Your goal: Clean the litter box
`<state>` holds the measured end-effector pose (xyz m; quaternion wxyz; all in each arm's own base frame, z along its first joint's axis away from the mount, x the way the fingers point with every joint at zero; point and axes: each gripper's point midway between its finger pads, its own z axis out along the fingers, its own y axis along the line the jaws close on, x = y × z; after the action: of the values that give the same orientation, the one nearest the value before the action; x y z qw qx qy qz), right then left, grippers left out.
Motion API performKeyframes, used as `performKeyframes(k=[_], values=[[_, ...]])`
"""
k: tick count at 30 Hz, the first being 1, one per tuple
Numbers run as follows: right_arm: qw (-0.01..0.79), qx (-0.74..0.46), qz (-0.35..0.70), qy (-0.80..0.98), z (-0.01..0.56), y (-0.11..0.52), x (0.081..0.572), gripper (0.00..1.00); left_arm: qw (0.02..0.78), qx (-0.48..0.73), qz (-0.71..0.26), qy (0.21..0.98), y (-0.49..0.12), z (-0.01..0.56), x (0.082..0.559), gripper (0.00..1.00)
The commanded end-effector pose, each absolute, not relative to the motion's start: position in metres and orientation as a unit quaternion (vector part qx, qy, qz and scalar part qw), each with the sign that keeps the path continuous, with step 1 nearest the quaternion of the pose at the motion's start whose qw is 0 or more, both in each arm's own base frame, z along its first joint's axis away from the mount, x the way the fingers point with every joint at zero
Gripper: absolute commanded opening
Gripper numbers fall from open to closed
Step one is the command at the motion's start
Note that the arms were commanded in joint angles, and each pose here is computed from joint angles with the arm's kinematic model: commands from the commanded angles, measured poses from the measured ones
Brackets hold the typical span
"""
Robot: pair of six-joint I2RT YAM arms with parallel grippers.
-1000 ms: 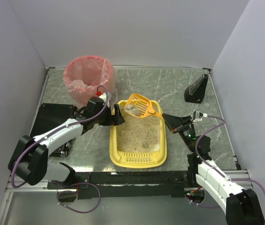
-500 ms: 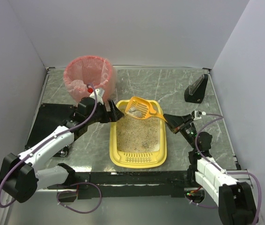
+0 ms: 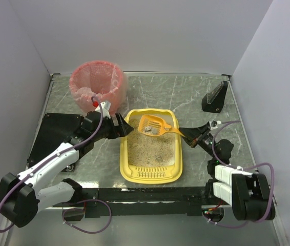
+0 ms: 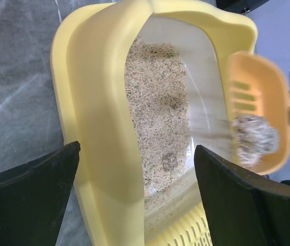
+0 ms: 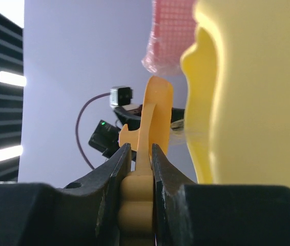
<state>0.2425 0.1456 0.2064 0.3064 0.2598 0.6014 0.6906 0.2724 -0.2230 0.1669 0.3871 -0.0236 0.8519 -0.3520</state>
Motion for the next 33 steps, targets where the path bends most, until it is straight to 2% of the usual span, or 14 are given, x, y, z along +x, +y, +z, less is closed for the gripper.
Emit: performKeyframes(k=[1, 4, 6, 7, 13, 19, 21, 24, 27, 29, 31, 33], values=[[0.319, 0.191, 0.719, 0.587, 0.213, 0.153, 0.214, 0.0, 0.409, -0.03, -0.378, 0.83, -0.226, 0.189, 0.271, 0.97], [0.279, 0.212, 0.716, 0.604, 0.195, 0.144, 0.203, 0.0, 0.408, -0.039, -0.369, 0.834, -0.221, 0.187, 0.27, 0.97], [0.277, 0.214, 0.709, 0.612, 0.189, 0.148, 0.21, 0.0, 0.412, -0.043, -0.366, 0.834, -0.218, 0.186, 0.269, 0.97], [0.305, 0.194, 0.711, 0.603, 0.203, 0.149, 0.219, 0.0, 0.41, -0.044, -0.368, 0.834, -0.219, 0.186, 0.268, 0.97], [0.285, 0.19, 0.706, 0.62, 0.191, 0.151, 0.21, 0.0, 0.417, -0.053, -0.361, 0.833, -0.213, 0.188, 0.269, 0.97], [0.342, 0.13, 0.687, 0.628, 0.213, 0.153, 0.214, 0.0, 0.418, -0.057, -0.348, 0.837, -0.208, 0.187, 0.268, 0.97], [0.334, 0.183, 0.646, 0.662, 0.19, 0.146, 0.224, 0.0, 0.423, -0.059, -0.347, 0.835, -0.206, 0.188, 0.267, 0.97], [0.409, 0.14, 0.61, 0.663, 0.214, 0.143, 0.232, 0.0, 0.432, -0.059, -0.354, 0.827, -0.206, 0.192, 0.266, 0.97], [0.407, 0.135, 0.608, 0.668, 0.221, 0.143, 0.224, 0.0, 0.428, -0.059, -0.349, 0.832, -0.205, 0.191, 0.266, 0.97], [0.395, 0.167, 0.585, 0.688, 0.201, 0.139, 0.227, 0.0, 0.429, -0.06, -0.35, 0.83, -0.205, 0.191, 0.267, 0.97], [0.396, 0.175, 0.621, 0.654, 0.209, 0.14, 0.227, 0.0, 0.428, -0.064, -0.354, 0.829, -0.206, 0.189, 0.267, 0.97], [0.356, 0.168, 0.647, 0.653, 0.207, 0.147, 0.221, 0.0, 0.42, -0.061, -0.354, 0.833, -0.207, 0.185, 0.265, 0.97]])
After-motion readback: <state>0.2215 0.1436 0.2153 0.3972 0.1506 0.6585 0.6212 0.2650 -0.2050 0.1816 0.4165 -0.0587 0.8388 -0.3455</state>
